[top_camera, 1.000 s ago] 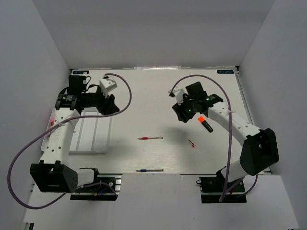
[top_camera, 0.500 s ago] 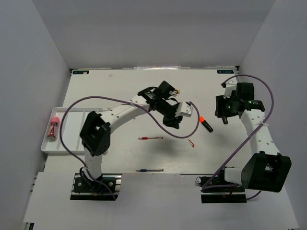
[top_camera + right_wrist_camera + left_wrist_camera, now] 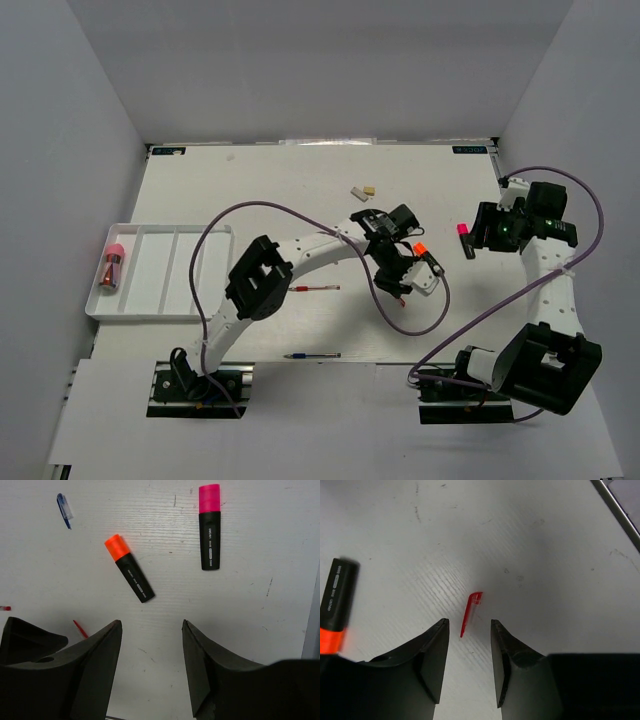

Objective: Sort the stationery into containers
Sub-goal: Pick up the pen cap from the center of the board.

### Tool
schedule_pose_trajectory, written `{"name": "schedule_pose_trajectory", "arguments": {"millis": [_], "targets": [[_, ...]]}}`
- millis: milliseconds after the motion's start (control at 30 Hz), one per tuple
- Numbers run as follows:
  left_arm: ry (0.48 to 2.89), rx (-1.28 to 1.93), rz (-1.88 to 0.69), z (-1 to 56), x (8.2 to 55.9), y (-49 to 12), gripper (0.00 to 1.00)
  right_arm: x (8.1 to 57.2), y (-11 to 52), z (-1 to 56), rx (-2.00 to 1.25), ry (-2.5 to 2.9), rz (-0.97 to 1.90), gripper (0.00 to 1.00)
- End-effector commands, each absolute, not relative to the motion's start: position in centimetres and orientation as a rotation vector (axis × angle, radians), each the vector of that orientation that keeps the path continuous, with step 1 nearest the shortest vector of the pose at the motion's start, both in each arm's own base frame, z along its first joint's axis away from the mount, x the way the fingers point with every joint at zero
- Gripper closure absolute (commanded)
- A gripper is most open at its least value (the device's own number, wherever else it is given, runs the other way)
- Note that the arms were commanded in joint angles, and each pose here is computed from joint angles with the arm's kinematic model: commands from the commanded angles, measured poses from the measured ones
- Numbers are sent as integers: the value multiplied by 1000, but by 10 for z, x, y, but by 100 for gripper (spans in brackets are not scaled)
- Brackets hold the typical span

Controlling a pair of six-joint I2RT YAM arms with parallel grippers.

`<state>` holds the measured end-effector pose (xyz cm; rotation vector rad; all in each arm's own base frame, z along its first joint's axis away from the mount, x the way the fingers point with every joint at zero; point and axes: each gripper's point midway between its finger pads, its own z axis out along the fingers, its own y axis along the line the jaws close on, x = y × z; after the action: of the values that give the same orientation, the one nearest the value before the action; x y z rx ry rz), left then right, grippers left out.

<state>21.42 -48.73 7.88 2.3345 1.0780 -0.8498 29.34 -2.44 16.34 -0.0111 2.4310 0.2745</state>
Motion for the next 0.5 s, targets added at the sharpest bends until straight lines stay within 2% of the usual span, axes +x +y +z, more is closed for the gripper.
{"name": "schedule_pose_trajectory", "arguments": {"millis": [0, 233, 467], "targets": [[988, 2368, -791, 92, 212, -485, 51, 288, -19, 165, -23, 2417, 338, 42], [973, 2513, -791, 59, 195, -486, 49, 287, -23, 173, -39, 2395, 349, 42], [983, 2556, -686, 39, 200, -487, 48, 282, -21, 168, -56, 2396, 382, 42]]}}
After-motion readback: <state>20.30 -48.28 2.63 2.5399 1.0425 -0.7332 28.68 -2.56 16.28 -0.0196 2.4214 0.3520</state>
